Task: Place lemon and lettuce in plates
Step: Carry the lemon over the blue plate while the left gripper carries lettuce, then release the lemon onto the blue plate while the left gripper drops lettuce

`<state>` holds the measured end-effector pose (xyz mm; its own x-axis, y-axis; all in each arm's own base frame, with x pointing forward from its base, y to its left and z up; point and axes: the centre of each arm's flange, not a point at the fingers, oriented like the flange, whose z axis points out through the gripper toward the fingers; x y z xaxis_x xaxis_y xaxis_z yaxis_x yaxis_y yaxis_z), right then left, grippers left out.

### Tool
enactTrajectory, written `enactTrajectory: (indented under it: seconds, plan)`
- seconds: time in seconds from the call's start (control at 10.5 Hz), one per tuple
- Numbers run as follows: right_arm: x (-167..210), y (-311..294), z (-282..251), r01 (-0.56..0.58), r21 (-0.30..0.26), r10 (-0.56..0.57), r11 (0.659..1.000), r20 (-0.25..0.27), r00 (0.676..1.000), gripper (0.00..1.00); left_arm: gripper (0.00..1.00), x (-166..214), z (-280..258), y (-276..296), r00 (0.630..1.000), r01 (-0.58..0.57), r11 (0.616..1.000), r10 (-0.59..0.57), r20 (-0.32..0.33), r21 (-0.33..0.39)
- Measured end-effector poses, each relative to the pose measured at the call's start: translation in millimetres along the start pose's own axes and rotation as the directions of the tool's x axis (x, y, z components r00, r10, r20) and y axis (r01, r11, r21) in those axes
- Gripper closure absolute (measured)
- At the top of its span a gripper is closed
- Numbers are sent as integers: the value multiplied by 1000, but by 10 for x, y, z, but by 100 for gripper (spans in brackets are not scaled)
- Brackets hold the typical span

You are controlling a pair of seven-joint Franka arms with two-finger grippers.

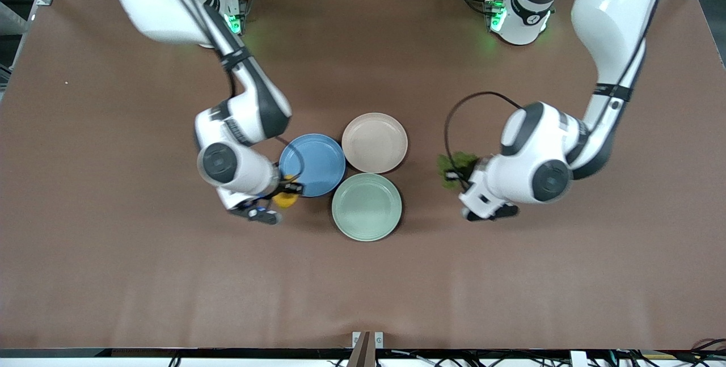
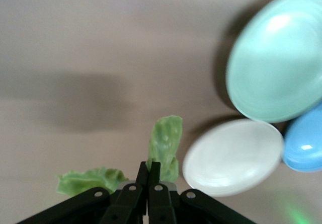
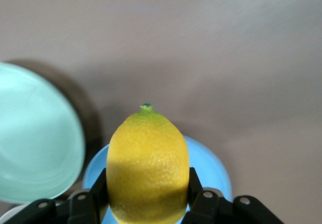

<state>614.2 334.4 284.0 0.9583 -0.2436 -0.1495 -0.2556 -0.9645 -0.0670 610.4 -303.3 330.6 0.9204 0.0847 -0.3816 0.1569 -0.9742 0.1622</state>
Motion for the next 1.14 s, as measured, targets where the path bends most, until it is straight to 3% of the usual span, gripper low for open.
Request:
enactTrajectory:
  seconds: [0.19,0.47,0.57,0.95,1.04,1.14]
  plan:
    - [-325,-370,246,6,1,-6,1000,-14,1000,37,98,-232,135,283,999,31,1000,-31,38,-1]
    - [-756,-568,849,5,-90,-7,996,-19,1000,37,98,-411,309,513,992,82,996,-79,96,-24]
    - [-760,-486,953,-3,-117,2,993,-16,1000,37,98,-424,345,567,991,99,994,-95,98,-36]
    - [-707,-384,950,-18,-127,16,992,-18,1000,37,98,-452,678,878,984,155,983,-146,98,-98]
    - [-707,-370,967,-28,-130,26,991,-17,1000,30,98,-457,743,915,984,161,982,-151,98,-100]
    - [-689,-350,966,-41,-132,38,990,-20,999,17,98,-438,789,918,983,166,981,-156,97,-105]
